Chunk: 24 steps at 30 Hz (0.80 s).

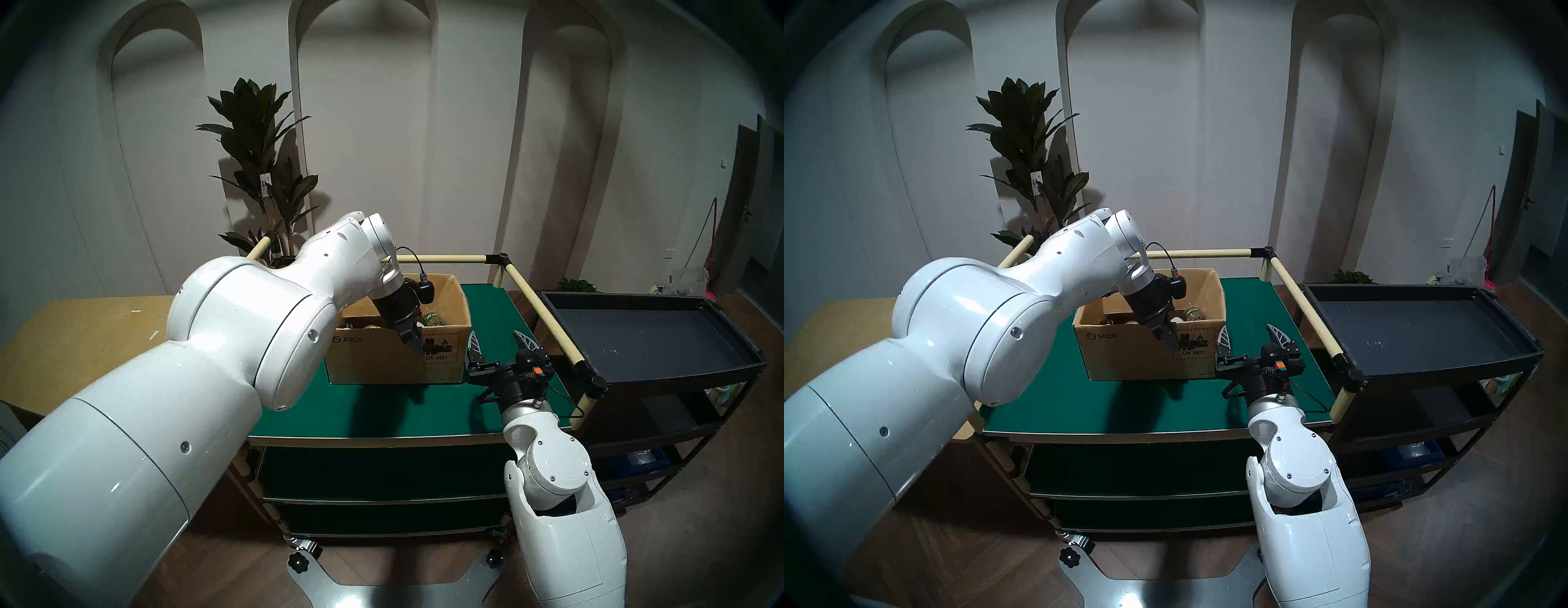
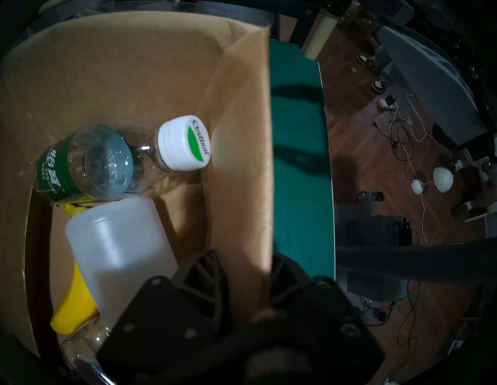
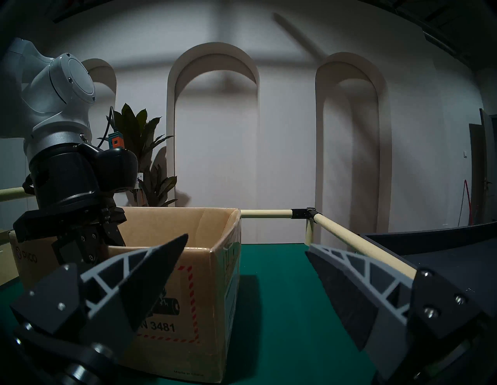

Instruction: Put the storage box onto the shelf

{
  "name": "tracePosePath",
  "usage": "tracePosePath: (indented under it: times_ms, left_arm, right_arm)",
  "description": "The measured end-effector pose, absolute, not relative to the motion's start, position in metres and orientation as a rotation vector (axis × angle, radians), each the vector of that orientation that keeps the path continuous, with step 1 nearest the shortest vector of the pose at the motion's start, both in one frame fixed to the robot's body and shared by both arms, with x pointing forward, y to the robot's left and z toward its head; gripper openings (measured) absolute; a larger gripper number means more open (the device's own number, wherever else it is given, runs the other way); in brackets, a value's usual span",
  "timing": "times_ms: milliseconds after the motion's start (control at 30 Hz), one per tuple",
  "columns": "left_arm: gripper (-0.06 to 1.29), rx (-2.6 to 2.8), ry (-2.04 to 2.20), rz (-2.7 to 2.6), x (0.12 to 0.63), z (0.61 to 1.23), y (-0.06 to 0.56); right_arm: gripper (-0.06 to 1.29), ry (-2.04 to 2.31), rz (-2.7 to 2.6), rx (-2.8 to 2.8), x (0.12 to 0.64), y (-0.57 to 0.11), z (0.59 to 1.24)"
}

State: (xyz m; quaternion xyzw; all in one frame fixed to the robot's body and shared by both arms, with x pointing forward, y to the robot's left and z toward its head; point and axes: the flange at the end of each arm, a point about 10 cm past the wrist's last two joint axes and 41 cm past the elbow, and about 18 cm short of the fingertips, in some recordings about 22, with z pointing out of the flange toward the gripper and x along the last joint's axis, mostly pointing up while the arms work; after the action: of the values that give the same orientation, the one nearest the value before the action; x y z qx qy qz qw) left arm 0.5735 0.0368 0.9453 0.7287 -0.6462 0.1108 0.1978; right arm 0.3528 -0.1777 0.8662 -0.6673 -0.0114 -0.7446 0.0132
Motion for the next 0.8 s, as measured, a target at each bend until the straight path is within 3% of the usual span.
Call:
tracePosePath:
  times_ms: [567,633,700,733,800]
  left_arm:
    - [0.20,2.038,-1.810,0.276,0.569,0.935,0.035]
    - [0.31,2.037,-1.800,0.267,0.569,0.933,0.037]
    - [0.73,2.034,-1.792,0.267,0.568,0.932,0.038]
    - [1.04,2.034,-1.788,0.268,0.568,0.932,0.038]
    - [1.21,2.032,-1.783,0.270,0.568,0.932,0.039]
  right_arm:
    - [1.23,-0.036,-2.320,-2.078,0.353,-0.178,0.867]
    - [1.23,-0.036,-2.321,-2.078,0.353,-0.178,0.867]
    - [1.23,-0.036,-2.321,-2.078,0.353,-0.178,0.867]
    - [1.23,-0.036,-2.321,-2.078,0.353,-0.178,0.867]
    - [1.23,-0.035,-2.321,-2.078,0.353,-0.178,0.867]
